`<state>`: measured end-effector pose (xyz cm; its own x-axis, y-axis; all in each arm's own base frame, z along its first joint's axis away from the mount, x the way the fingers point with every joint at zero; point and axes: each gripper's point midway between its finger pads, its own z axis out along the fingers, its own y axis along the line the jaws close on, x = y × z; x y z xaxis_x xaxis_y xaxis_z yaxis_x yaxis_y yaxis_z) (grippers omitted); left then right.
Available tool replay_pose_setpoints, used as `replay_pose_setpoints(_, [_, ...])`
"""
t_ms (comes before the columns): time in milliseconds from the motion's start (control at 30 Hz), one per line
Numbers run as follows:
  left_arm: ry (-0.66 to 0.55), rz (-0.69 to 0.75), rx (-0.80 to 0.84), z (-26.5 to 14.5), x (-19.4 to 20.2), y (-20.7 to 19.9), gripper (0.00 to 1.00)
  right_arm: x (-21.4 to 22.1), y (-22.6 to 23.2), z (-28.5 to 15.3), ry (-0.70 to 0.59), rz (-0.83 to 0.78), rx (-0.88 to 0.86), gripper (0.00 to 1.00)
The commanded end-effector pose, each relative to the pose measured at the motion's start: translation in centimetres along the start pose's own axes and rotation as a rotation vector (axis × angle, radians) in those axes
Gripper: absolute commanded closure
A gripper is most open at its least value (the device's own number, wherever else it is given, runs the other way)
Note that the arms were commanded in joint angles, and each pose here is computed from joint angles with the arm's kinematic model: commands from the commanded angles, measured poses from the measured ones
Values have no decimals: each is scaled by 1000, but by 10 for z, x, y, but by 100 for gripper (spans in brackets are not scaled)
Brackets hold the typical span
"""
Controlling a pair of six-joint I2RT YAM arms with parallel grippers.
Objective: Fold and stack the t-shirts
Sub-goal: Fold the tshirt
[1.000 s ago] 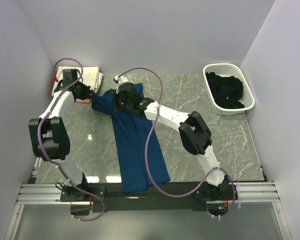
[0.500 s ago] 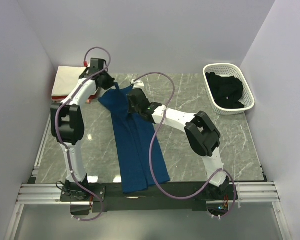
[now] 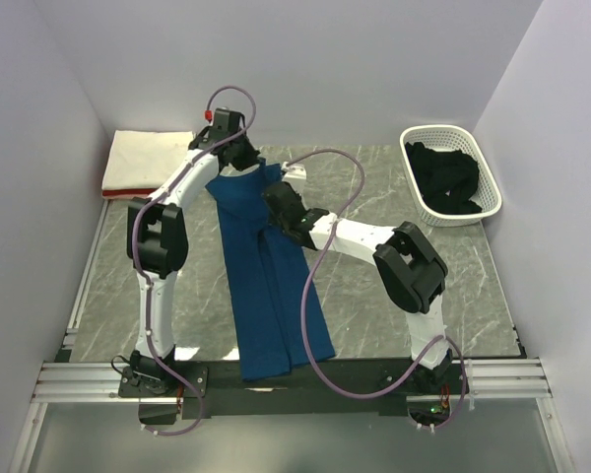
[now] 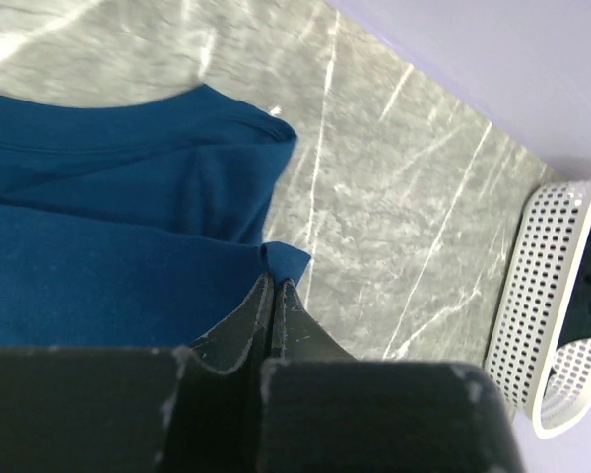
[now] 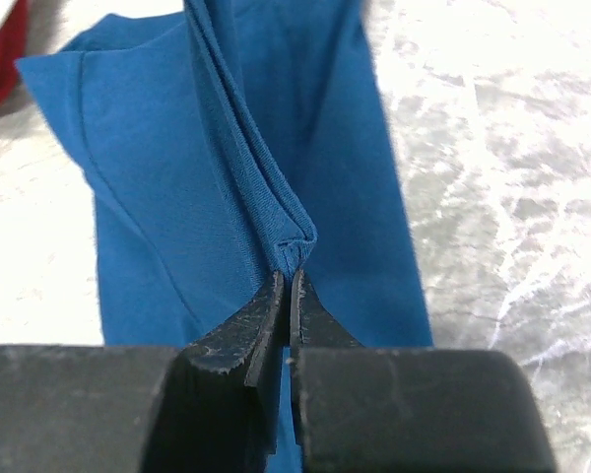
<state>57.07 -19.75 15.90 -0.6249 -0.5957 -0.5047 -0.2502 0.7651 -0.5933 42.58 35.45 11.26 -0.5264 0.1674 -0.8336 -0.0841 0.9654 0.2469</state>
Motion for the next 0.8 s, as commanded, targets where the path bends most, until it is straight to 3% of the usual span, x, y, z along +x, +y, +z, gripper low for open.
replay_pose_setpoints(0, [-131,29,123,-5,-39,-39,99,2,-22,-13,8,25,86,100])
replay_pose_setpoints(367, [-71,87,238,2,-10,-70,100,20,-40,-13,23,77,162,100])
replay_pose_setpoints(767, [21,122,304,14,20,-74,100,42,-46,-5,72,108,190,100])
